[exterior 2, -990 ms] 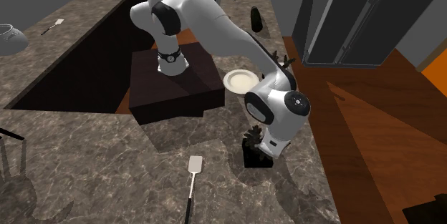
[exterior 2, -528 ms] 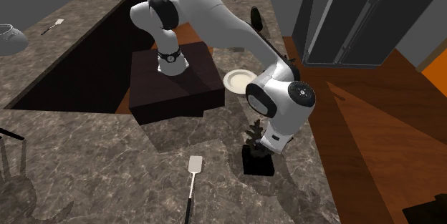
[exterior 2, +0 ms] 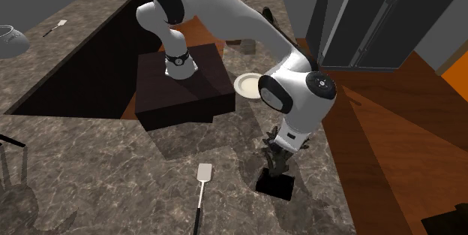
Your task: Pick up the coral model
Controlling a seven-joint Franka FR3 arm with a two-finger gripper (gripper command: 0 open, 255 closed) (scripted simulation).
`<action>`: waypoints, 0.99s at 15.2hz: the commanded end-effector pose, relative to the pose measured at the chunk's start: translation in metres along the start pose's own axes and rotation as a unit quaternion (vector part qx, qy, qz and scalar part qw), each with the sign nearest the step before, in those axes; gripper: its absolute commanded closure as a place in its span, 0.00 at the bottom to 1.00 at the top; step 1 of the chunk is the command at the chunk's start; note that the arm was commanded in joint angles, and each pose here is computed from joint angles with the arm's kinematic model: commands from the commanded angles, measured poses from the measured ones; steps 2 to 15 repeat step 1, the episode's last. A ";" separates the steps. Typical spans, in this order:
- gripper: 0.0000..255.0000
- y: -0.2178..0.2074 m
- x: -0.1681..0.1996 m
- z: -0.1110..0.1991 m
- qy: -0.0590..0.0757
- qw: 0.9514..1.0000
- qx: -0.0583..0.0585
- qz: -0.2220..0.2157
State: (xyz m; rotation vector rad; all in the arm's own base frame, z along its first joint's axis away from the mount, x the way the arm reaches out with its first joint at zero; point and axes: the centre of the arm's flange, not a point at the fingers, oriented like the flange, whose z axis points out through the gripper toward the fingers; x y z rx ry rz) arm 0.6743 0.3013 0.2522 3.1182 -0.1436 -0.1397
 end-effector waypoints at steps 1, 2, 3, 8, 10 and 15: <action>1.00 -0.001 0.002 -0.004 0.001 1.000 0.000 0.000; 1.00 -0.001 0.002 -0.004 0.001 1.000 0.000 0.000; 1.00 -0.001 0.002 -0.004 0.001 1.000 0.000 0.000; 1.00 -0.001 0.002 -0.004 0.001 1.000 0.000 0.000; 1.00 -0.001 0.002 -0.004 0.001 1.000 0.000 0.000; 1.00 -0.001 0.002 -0.004 0.001 1.000 0.000 0.000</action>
